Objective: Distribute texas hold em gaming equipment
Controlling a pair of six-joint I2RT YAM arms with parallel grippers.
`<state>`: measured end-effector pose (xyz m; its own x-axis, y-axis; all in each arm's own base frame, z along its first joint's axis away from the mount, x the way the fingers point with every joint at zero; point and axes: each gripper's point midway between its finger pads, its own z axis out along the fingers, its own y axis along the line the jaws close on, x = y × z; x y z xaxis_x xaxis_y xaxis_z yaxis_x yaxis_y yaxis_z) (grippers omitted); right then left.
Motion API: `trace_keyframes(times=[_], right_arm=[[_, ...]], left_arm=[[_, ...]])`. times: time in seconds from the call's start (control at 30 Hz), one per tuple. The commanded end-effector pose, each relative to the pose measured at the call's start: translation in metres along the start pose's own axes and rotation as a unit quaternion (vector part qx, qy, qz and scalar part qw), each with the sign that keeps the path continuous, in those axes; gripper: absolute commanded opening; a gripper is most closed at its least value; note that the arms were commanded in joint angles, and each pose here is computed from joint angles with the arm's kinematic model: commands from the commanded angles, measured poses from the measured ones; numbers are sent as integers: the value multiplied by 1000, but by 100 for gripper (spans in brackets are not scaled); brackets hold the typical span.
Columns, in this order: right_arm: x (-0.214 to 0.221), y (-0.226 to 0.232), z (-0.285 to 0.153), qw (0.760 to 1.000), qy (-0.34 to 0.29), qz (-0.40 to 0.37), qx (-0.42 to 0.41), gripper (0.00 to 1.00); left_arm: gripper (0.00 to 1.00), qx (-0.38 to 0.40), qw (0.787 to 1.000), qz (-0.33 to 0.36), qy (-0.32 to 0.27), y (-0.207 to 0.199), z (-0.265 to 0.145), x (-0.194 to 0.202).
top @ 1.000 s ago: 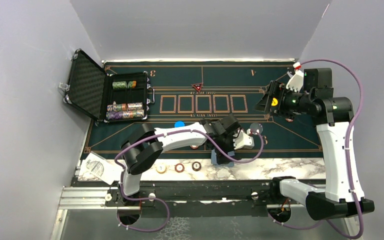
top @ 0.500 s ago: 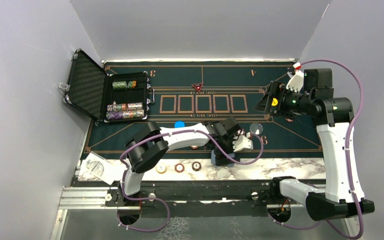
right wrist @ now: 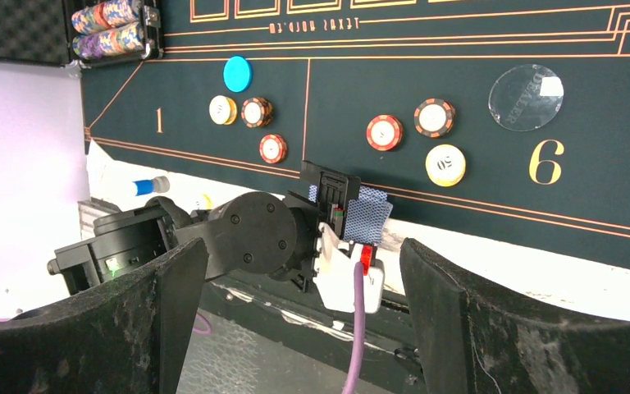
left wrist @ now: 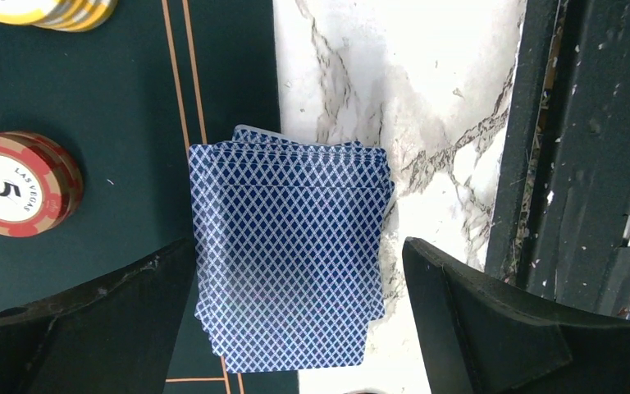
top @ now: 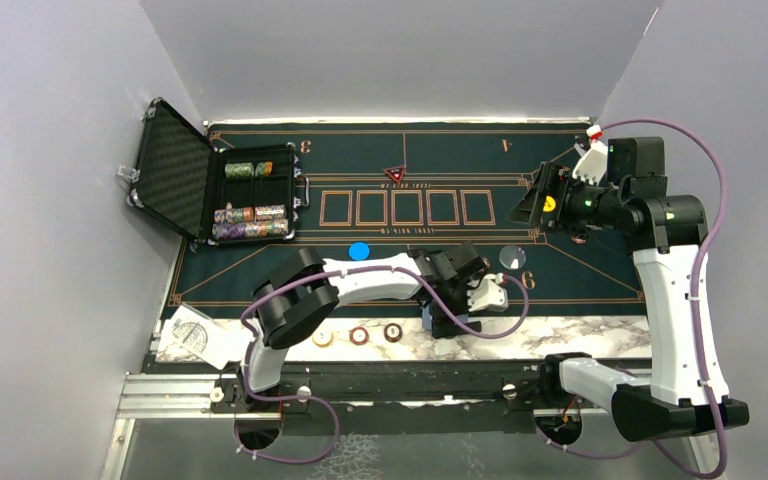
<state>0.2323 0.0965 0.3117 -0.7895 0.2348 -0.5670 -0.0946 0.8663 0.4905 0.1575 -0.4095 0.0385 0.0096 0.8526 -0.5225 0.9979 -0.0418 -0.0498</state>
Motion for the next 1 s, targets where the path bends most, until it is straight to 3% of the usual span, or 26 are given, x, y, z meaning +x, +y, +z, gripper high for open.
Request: trace_keyframes(times=[0.0,0.43,0.67,0.97], right_arm=[[-3,8,-4,1000,-12,-17,-20,88],[-2,7,-3,1000,-12,-18,-20,88],[-3,8,-5,1000,-14,-18,-19,88],[-4,7,-4,1000,-15,-20,-19,88]], left_arm=[[99,-29,999,11,17,3,4,8],[89,-98,993,45,53,17,17,31],[64,-92,992,64,61,13,18,41],[40,-99,990,74,61,13,17,48]])
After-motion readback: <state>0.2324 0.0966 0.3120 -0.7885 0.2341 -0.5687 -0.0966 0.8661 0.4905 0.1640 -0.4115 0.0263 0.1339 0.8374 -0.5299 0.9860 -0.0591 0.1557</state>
